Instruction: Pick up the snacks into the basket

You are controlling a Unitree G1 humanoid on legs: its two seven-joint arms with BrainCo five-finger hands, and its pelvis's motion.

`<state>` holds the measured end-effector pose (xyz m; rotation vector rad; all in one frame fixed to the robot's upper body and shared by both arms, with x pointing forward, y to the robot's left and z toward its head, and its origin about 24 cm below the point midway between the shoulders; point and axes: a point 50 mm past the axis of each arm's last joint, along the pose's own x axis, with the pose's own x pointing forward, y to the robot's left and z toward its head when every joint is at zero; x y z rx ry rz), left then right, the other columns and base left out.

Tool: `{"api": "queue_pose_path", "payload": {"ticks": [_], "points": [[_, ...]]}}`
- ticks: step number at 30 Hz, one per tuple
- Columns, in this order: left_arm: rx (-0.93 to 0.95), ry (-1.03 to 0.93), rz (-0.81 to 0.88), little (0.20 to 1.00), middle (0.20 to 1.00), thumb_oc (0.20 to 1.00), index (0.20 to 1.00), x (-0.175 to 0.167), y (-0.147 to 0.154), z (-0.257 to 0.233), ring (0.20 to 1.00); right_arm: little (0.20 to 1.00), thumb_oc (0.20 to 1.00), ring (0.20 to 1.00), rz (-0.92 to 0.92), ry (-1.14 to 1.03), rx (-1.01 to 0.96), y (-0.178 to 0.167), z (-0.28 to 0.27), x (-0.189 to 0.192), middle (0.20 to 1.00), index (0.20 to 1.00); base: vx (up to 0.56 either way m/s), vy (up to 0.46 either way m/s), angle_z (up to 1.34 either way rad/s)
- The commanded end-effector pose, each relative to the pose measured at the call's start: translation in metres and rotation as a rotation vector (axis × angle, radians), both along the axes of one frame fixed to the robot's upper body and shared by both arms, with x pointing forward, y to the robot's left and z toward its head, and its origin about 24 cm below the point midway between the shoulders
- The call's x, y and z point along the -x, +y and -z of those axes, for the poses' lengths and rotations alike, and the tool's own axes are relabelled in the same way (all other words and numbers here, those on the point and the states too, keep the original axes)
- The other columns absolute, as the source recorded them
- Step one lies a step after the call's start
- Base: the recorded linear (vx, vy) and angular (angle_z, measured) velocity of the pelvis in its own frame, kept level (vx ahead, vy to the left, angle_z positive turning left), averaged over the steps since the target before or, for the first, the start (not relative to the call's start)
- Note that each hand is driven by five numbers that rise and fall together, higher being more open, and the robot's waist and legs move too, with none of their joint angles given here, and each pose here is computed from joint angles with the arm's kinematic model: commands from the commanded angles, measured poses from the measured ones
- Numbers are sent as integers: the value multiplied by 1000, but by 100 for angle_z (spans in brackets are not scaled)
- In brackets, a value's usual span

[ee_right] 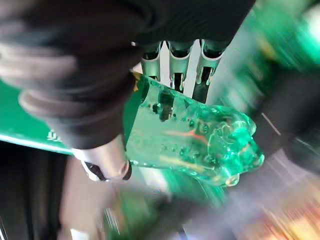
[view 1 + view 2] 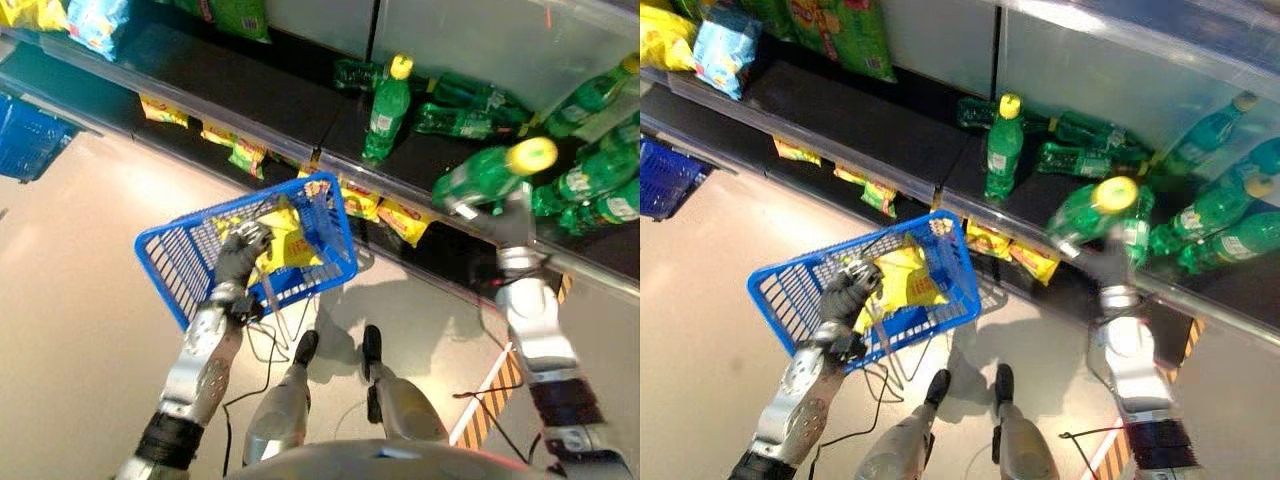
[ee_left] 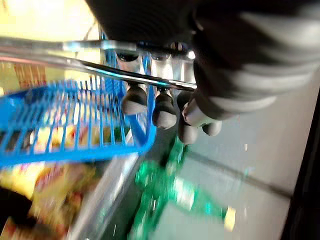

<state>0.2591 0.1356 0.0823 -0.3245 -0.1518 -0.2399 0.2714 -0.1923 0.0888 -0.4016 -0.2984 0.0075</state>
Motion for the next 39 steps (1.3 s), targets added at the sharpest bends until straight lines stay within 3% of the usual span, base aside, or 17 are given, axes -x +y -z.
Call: {"api": "queue_pose_path", "payload": {"ticks": [1, 5, 12, 18, 25, 39], "points": [[125, -411, 108, 200, 200, 200, 200, 0, -22, -82, 200, 200, 200, 200, -200, -154, -13, 32, -34, -9, 200, 200, -179, 18, 11], [194, -458, 221, 200, 200, 200, 200, -9, -62, -103, 200, 200, 200, 200, -323, -101, 186, 73, -21, -26, 200, 200, -80, -19, 16], [286, -504, 353, 200, 200, 200, 200, -4, -103, -129, 200, 200, 200, 200, -391, -44, 357, 118, -4, -46, 200, 200, -20, -24, 12], [314, -513, 444, 200, 200, 200, 200, 3, -124, -139, 200, 200, 200, 200, -341, -5, 432, 133, 3, -64, 200, 200, -20, -9, 6], [331, -529, 573, 200, 200, 200, 200, 18, -146, -148, 200, 200, 200, 200, -118, 140, 430, 108, 12, -98, 200, 200, -5, -5, 3], [311, -550, 666, 200, 200, 200, 200, 28, -157, -154, 200, 200, 200, 200, 172, 317, 381, 43, 9, -121, 200, 200, 13, -12, 12]]}}
